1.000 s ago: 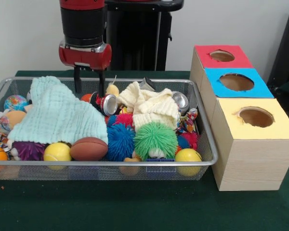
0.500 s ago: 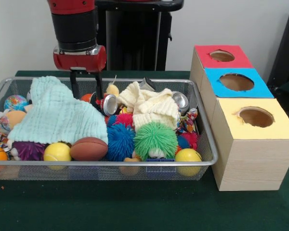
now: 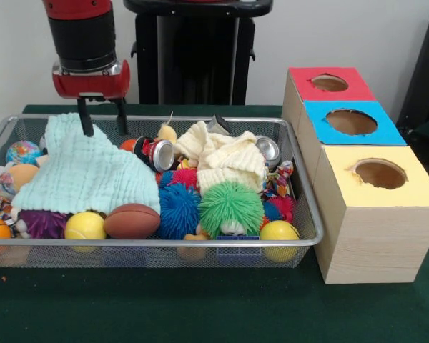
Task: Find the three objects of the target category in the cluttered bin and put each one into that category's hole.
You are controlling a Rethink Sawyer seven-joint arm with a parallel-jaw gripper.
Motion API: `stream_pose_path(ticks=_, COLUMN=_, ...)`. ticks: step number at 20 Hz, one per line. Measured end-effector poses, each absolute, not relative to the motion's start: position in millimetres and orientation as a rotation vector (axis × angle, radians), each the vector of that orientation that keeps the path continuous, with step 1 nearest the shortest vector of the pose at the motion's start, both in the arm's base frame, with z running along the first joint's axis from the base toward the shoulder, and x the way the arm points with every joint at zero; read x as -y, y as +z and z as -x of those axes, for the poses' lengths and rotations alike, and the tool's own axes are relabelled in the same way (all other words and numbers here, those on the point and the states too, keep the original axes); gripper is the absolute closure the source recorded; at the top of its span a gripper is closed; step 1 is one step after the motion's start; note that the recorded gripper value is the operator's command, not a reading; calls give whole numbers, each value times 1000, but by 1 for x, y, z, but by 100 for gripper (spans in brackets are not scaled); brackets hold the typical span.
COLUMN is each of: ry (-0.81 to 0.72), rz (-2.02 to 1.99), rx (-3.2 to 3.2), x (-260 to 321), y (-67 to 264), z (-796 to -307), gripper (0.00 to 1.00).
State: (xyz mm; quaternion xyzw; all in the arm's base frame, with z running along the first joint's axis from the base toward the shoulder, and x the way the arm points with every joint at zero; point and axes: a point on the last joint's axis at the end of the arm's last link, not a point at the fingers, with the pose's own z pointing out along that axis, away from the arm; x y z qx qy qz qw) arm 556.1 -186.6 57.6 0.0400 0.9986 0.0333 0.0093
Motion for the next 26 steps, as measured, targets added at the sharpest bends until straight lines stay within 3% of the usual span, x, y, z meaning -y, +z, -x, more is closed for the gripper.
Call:
stream_pose_path(ticks=16, ry=11, rz=-89, rx=-3089, x=216, y=78, z=-572, gripper=0)
stream_pose_path(ticks=26, ry=-110, rz=8, rx=-3064, x=239, y=62, z=-578, gripper=0)
